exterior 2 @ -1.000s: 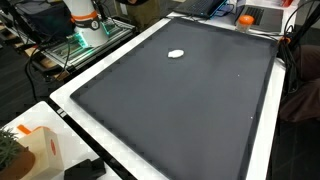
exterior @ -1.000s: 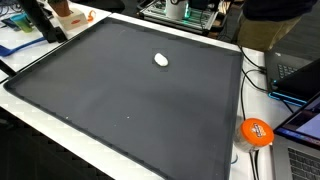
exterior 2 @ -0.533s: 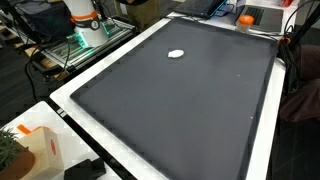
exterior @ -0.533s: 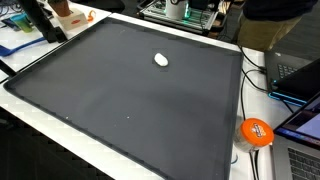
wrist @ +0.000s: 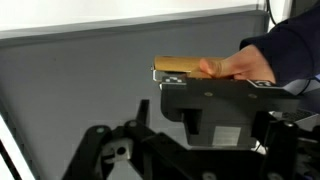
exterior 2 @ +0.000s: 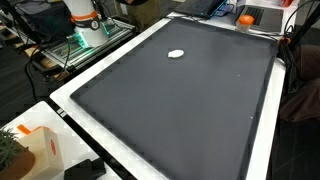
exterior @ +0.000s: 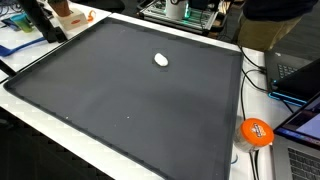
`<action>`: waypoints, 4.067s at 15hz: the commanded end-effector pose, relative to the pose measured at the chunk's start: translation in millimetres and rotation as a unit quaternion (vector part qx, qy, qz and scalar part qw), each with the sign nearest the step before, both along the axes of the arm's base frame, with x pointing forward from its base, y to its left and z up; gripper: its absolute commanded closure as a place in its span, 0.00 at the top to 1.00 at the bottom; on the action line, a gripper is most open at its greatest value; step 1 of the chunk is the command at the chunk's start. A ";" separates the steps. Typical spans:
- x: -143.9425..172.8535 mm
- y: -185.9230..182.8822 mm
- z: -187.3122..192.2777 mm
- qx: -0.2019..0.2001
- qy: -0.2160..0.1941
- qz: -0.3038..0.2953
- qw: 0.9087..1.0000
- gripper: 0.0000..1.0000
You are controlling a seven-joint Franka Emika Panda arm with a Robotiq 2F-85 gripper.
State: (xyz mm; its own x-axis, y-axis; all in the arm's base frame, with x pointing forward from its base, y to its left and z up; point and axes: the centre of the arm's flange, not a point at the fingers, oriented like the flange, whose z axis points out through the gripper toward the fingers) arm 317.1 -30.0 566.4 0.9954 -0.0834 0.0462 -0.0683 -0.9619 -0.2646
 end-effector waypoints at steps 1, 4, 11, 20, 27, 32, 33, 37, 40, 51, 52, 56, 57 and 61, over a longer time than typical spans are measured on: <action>1.9 1.0 1.5 0.011 0.004 -0.009 1.000 0.77; 2.0 1.2 1.4 0.011 0.004 -0.009 1.000 0.59; 2.8 0.8 3.0 0.013 0.004 -0.010 1.000 0.59; 2.4 -1.2 3.5 0.014 0.001 -0.015 1.000 0.22; 1.9 4.9 6.4 -0.001 -0.009 0.008 1.000 0.22; 3.6 7.3 4.6 -0.003 -0.006 0.010 1.000 0.47; 3.9 7.3 4.3 -0.003 -0.005 0.010 1.000 0.47; 4.2 7.3 3.8 -0.003 -0.005 0.010 1.000 0.22; -20.7 39.0 -19.9 -0.064 -0.006 -0.034 0.997 0.22; -43.5 110.2 -77.6 -0.157 -0.096 -0.030 0.982 0.47; -45.5 111.0 -75.7 -0.157 -0.101 -0.028 0.982 0.47; -46.0 111.2 -73.9 -0.157 -0.103 -0.028 0.982 0.22; -34.9 119.7 -78.1 -0.151 -0.114 -0.039 0.981 0.22; -6.2 131.3 -85.7 -0.164 -0.150 -0.057 0.973 0.22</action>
